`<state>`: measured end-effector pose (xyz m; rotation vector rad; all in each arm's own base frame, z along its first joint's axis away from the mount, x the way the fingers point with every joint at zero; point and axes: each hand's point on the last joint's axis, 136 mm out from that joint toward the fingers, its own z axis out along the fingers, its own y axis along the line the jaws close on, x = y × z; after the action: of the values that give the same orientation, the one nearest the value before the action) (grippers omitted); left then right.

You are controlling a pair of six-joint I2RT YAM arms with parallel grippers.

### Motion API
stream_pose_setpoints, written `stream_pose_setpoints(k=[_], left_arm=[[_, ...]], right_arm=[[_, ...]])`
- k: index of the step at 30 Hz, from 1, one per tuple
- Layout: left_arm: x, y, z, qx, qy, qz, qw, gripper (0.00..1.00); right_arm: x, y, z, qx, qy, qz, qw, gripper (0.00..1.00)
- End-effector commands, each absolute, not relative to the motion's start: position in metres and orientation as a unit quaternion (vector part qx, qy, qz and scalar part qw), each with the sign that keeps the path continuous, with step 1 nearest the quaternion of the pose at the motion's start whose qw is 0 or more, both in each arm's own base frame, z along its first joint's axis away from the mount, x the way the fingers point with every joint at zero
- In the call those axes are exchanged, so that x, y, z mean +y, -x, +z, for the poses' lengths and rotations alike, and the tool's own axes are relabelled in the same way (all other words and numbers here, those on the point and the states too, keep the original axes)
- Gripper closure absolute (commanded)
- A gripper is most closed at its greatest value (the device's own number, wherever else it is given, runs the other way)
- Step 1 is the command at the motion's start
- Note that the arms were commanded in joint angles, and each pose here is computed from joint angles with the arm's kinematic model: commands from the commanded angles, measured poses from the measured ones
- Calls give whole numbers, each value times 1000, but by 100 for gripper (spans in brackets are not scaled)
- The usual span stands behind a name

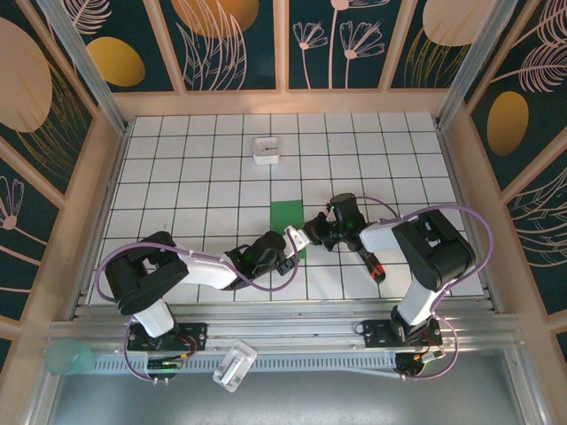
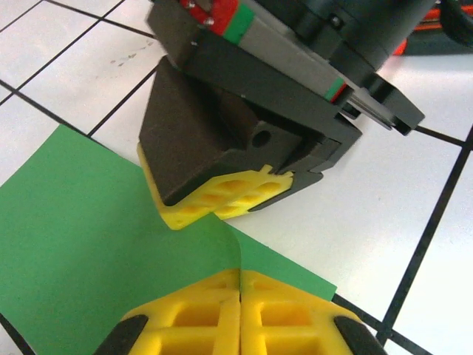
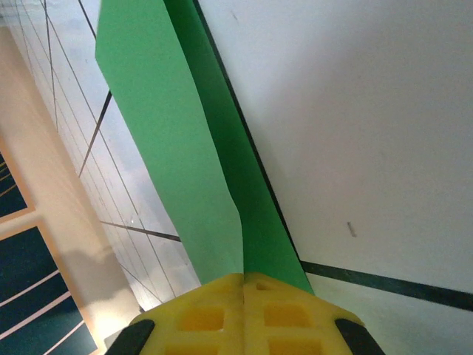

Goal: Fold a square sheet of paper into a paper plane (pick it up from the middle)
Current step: Fold the triangle a second time at the center of the table.

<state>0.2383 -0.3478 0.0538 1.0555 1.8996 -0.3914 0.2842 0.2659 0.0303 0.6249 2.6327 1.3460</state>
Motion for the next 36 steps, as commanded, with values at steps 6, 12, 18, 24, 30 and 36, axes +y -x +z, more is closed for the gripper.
stream_pose_setpoints(k=[6,12,18,24,30,36], left_arm=[[-353,-235,67,774,-392,-200,455,100],[-359,-228,75,780,-373,-255,433,100],[-357,-222,79,795,-342,-322,384,100],[-358,-212,83,796,-326,-372,350,100],[-358,-208,81,798,-311,-393,336,100],[-358,-206,82,794,-300,-416,326,100]], right_arm=[[259,-288,35,869,-199,447,73,89],[237,-291,51,881,-169,429,110,76],[226,-308,77,892,-106,405,168,72],[271,-323,90,891,-13,420,172,75],[286,-335,76,894,6,417,163,78],[282,-342,49,908,20,391,152,81]])
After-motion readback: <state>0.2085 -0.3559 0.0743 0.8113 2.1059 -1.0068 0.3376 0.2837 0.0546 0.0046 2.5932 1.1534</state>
